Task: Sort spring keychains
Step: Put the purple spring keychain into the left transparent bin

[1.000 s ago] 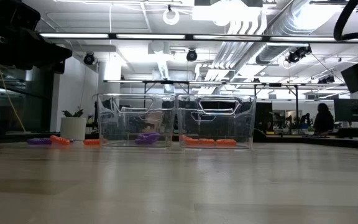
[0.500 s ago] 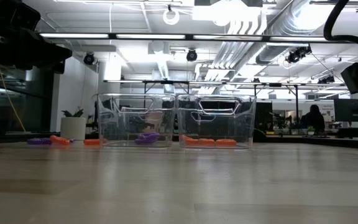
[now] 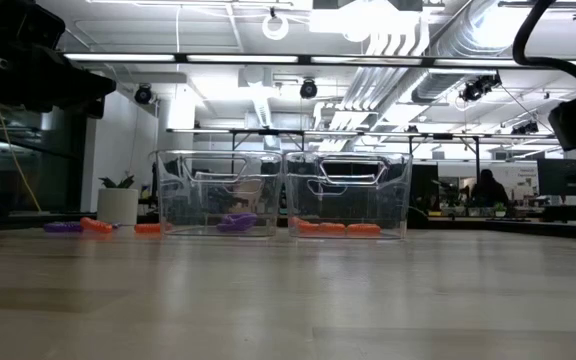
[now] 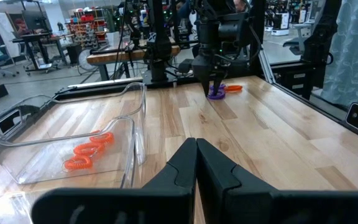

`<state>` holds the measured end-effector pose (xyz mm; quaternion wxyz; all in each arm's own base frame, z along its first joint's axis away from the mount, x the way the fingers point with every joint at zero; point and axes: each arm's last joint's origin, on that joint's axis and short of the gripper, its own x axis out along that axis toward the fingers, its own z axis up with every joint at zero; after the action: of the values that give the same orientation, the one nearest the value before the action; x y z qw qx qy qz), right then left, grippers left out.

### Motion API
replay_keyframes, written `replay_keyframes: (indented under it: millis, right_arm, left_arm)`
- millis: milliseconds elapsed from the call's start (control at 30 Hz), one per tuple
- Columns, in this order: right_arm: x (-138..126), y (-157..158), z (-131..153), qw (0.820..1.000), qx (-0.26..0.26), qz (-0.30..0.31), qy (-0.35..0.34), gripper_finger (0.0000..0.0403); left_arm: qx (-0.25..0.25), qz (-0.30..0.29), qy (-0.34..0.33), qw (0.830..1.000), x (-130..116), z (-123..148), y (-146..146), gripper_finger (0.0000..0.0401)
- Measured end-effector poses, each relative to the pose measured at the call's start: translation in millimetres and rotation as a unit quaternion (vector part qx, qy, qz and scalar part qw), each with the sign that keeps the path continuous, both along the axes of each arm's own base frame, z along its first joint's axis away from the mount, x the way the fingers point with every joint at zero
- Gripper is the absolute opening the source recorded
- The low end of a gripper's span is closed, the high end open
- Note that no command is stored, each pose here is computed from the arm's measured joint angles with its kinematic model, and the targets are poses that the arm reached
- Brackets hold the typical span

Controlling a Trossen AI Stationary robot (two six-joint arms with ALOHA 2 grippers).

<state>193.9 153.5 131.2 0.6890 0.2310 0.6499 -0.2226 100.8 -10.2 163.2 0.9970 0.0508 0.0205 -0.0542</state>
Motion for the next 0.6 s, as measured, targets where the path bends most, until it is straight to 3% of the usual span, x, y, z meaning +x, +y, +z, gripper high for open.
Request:
replay_keyframes:
  millis: [300,433,600]
  right_arm:
    - [7,-2,8,0.997,-0.002,-0.047,-0.058,0.0075]
    - [14,-6,11,0.995,0.012,-0.05,-0.082,0.0003]
    - [26,-11,13,0.993,0.026,-0.039,-0.11,0.0003]
  left_arm:
    - [0.0,0.0,0.0,1.0,0,0,0,0.0001]
    - [0.0,0.0,0.0,1.0,0,0,0,0.0001]
    - [0.0,0.0,0.0,1.0,0,0,0,0.0001]
